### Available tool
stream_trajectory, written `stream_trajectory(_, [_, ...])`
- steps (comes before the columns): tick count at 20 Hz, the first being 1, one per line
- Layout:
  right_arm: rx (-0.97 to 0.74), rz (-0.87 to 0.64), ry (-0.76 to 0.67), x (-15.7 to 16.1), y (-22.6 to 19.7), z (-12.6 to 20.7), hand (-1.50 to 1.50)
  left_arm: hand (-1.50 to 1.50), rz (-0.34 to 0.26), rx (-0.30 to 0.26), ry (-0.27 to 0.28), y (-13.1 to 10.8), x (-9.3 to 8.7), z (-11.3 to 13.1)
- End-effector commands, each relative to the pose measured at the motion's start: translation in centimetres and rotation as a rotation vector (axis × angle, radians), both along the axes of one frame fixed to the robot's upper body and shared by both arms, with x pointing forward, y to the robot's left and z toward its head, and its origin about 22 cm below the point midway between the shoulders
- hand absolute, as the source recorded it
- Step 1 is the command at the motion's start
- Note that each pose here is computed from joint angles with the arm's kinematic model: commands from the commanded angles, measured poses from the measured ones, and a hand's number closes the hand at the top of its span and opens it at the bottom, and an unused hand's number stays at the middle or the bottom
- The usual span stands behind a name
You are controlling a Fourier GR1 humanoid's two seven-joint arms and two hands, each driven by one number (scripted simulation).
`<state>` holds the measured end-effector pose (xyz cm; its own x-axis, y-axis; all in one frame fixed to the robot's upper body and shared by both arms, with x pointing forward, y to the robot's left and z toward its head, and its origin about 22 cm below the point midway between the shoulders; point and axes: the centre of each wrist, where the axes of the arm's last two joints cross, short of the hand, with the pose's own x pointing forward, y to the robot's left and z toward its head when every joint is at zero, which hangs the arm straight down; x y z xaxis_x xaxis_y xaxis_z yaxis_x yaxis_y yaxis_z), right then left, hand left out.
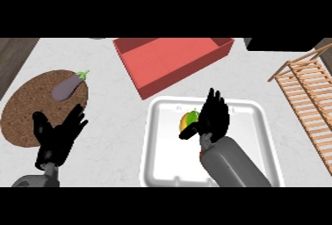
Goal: Pick the lemon from the tray and place it in the tiered shelf
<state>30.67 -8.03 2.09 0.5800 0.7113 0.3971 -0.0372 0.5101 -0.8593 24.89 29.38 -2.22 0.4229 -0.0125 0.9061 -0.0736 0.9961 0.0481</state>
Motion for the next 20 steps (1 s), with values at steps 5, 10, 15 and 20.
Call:
stream_trajectory(5, [-0.081,0.130,0.272,-0.3,1.0,-3.5,1.50,0.00,-0.021,-0.010,0.006,-1.1,0.6,0.3])
stream_trajectory(10, [0.057,0.079,0.116,1.3,1.8,-3.0,1.50,0.00,-0.024,0.003,0.031,0.4,-0.5,-1.3])
stream_trajectory(15, [0.066,0.147,-0.030,0.8,3.6,-1.6,1.50,0.00,0.008,-0.002,0.025,-1.4,0.1,0.6])
stream_trajectory(20, [0.168,-0.405,-0.025,6.5,-6.0,0.6,1.50,0.00,0.024,0.001,0.031,0.3,0.0,-0.2])
